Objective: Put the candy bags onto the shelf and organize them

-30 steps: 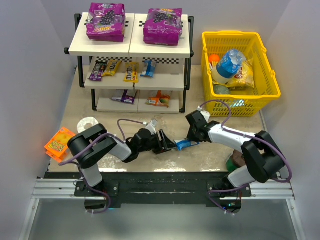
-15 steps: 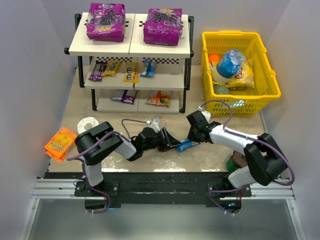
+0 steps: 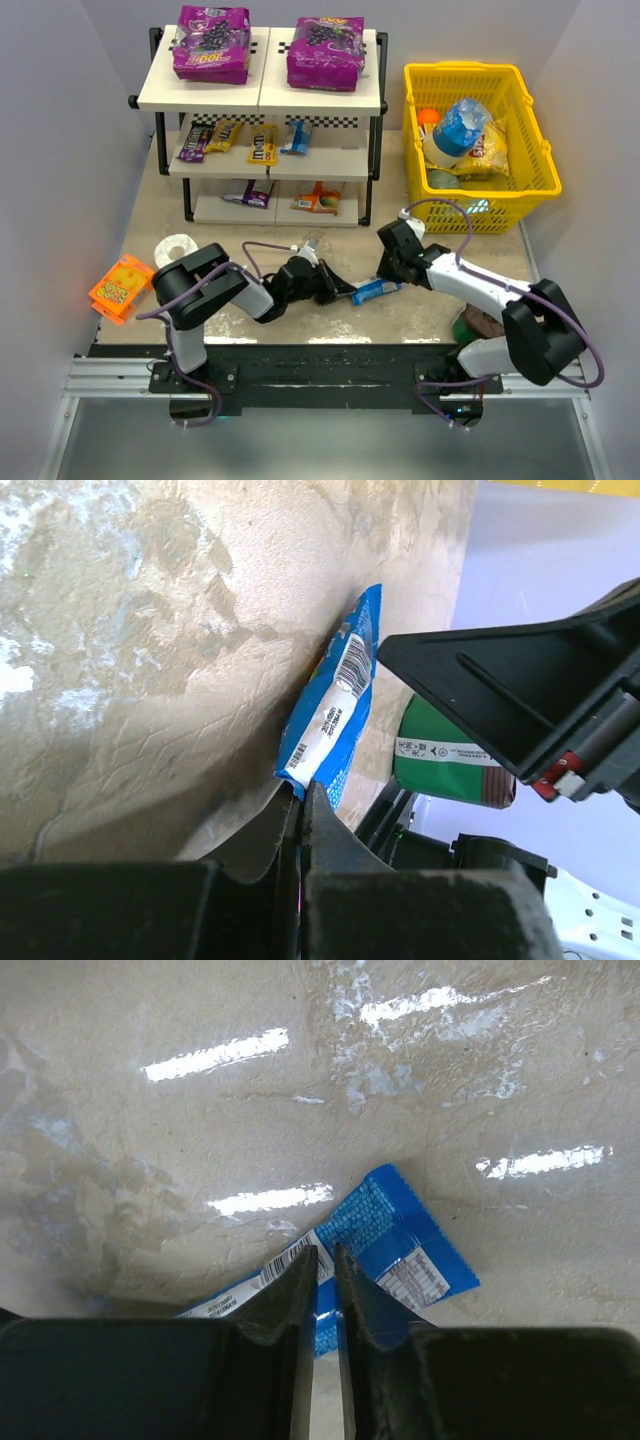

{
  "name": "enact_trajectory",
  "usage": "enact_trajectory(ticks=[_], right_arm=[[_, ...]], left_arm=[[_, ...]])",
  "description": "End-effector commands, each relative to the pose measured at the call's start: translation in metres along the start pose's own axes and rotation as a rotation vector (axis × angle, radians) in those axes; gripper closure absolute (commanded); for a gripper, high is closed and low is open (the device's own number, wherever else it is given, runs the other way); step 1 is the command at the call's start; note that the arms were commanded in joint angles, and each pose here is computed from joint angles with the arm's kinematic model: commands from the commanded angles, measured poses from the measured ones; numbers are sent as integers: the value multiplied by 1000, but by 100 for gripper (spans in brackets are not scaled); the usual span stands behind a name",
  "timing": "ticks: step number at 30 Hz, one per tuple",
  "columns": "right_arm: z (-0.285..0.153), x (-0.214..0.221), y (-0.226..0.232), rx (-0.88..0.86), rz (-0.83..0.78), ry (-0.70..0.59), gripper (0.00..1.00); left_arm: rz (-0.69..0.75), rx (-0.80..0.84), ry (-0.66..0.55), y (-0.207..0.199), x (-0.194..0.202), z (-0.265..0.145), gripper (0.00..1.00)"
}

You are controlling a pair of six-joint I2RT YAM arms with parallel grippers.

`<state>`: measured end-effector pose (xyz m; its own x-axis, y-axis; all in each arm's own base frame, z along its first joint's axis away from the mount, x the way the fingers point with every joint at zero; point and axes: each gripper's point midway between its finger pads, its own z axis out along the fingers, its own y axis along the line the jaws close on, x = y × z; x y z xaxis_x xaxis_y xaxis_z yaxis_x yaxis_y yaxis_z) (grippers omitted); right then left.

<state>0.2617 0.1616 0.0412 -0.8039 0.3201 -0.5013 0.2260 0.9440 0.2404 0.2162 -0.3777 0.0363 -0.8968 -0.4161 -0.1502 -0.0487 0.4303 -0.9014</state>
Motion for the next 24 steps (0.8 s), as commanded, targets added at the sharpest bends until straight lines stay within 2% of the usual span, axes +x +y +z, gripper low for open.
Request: enact_trajectory(ticks=[1, 3, 4, 8, 9, 11, 12, 17, 18, 19, 21, 24], right_arm=[[-28, -24, 2, -21, 24, -93, 77], [-40, -33, 0, -24, 41, -131, 69], [-53, -42, 2, -49, 59, -171, 57], [-83, -58, -1, -67, 81, -234, 39], [-89, -61, -2, -71, 84, -242, 37], [-105, -67, -1, -91, 97, -263, 34], [-111, -69, -1, -100, 102, -271, 33], [-151, -81, -4, -158, 152, -330, 25], [-159, -83, -4, -173, 159, -341, 19], [-170, -89, -2, -192, 169, -358, 17], [-188, -97, 1, -240, 177, -394, 13], [-199, -102, 0, -254, 173, -414, 11]], left_arm=[[13, 112, -68, -44, -13, -12, 100], [12, 123, -117, -50, -21, -21, 100], [17, 148, -141, -63, -26, -30, 100], [56, 170, -283, -99, -58, -52, 100], [66, 145, -300, -100, -62, -55, 100], [82, 187, -367, -132, -79, -72, 100], [75, 153, -417, -131, -90, -78, 100], [59, 196, -657, -184, -142, -131, 100], [58, 175, -677, -184, -147, -135, 100], [71, 197, -708, -199, -154, -146, 100], [59, 177, -762, -203, -164, -154, 100], [35, 170, -835, -217, -184, -162, 100]])
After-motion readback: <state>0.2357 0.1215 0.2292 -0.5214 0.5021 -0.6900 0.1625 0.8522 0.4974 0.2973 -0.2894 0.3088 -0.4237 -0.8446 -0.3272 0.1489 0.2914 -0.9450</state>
